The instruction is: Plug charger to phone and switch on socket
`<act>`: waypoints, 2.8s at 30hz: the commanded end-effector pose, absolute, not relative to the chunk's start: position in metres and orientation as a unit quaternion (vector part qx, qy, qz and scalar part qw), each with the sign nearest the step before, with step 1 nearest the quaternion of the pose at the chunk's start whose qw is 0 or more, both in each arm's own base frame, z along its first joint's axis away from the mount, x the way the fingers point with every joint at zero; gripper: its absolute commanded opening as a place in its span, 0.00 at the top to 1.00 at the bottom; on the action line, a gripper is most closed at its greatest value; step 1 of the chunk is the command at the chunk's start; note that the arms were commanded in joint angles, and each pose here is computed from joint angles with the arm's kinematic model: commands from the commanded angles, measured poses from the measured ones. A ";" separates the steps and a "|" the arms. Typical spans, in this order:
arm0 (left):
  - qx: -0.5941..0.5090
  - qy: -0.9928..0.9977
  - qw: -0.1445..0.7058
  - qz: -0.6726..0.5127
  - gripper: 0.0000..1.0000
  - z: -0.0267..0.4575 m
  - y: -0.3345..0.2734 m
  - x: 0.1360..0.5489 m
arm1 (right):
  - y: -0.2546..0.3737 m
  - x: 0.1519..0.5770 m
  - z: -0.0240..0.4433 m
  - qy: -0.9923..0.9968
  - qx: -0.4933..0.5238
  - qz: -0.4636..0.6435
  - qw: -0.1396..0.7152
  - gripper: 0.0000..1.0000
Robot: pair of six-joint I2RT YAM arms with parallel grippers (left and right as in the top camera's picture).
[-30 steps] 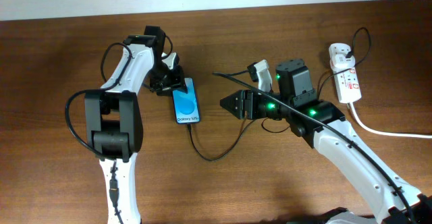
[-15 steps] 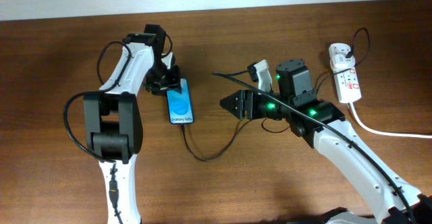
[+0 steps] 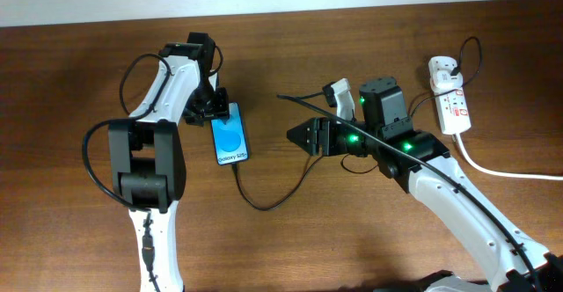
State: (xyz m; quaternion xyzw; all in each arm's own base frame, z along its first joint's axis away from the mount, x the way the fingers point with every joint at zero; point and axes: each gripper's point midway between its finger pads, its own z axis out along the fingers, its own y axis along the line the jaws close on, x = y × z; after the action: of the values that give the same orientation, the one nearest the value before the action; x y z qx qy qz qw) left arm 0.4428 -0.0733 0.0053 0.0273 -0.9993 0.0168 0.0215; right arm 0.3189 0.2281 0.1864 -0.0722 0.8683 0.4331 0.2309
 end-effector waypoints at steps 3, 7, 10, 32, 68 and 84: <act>0.034 -0.997 0.051 -0.047 0.45 -0.012 -0.047 0.438 | 0.229 0.321 0.195 0.865 -0.082 0.431 0.244 0.37; 0.035 -0.998 0.017 -0.041 0.47 0.031 -0.050 0.459 | 0.229 0.321 0.197 0.864 -0.086 0.430 0.247 0.37; 0.037 -0.999 -0.020 -0.035 0.47 0.071 -0.052 0.475 | 0.228 0.320 0.203 0.860 -0.095 0.429 0.258 0.37; 0.031 -0.945 -0.321 0.056 0.37 0.341 -0.064 0.464 | 0.125 0.311 0.266 0.924 -0.034 0.248 0.289 0.62; 0.031 -0.920 -0.384 0.067 0.01 0.400 -0.059 0.429 | -0.148 0.329 0.223 0.900 0.279 0.146 0.301 0.96; 0.031 -0.920 -0.384 0.067 0.01 0.400 -0.059 0.429 | -0.191 0.403 0.138 0.885 0.307 0.185 0.297 0.96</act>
State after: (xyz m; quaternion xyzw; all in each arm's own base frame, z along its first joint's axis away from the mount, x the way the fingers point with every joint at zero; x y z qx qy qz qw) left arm 0.4338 -0.0612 0.3915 0.0300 -0.9247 0.0626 -0.3742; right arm 0.3916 -0.1885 0.1384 0.3090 0.8911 0.1685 0.2864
